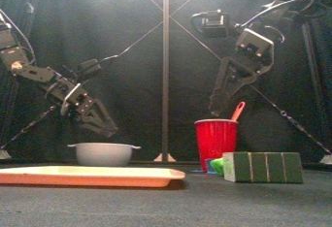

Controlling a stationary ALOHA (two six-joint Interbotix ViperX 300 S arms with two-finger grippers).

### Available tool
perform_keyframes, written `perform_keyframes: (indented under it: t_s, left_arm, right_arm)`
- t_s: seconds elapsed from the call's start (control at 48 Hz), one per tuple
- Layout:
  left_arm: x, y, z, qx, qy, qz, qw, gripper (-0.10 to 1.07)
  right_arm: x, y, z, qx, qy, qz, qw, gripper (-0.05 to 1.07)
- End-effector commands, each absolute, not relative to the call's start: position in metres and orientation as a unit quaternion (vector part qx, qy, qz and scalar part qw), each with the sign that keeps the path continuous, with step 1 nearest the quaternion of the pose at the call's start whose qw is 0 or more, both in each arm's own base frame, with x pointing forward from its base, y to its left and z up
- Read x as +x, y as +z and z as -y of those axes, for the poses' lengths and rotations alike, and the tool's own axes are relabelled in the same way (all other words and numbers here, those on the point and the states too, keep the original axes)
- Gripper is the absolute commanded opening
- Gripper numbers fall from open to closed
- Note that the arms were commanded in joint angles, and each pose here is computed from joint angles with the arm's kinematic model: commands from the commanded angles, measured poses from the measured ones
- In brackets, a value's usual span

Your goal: Grab salmon sushi

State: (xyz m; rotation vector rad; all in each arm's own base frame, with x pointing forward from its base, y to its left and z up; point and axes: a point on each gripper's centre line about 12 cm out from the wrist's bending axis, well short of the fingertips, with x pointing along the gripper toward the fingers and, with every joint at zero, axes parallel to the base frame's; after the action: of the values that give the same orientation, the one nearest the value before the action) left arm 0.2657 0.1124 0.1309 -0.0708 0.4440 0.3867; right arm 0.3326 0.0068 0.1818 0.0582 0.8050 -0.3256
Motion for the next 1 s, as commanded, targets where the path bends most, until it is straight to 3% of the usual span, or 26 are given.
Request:
perform_keyframes:
  t_s: [0.0,0.208,0.5,0.688,0.979]
  left_arm:
    - [0.273,0.141,-0.115,-0.034,0.192,-0.200,0.960,0.95]
    - [0.283,0.161,-0.120,-0.044,0.198,-0.209,0.957,0.95]
    - [0.298,0.168,-0.117,-0.061,0.171,-0.354,0.918,0.95]
    - [0.295,0.160,-0.108,-0.003,0.137,-0.427,0.894,0.95]
    - [0.294,0.156,-0.111,0.082,0.113,-0.448,0.883,0.94]
  right_arm:
    - [0.330,0.201,-0.007,0.037,-0.154,-0.363,0.918,1.03]
    - [0.312,0.229,0.003,0.044,-0.159,-0.321,0.933,1.03]
    - [0.279,0.250,0.016,0.044,-0.146,-0.264,0.952,1.03]
    - [0.265,0.251,0.016,0.040,-0.123,-0.241,0.962,1.03]
    - [0.237,0.251,0.010,0.063,-0.099,-0.213,0.970,1.03]
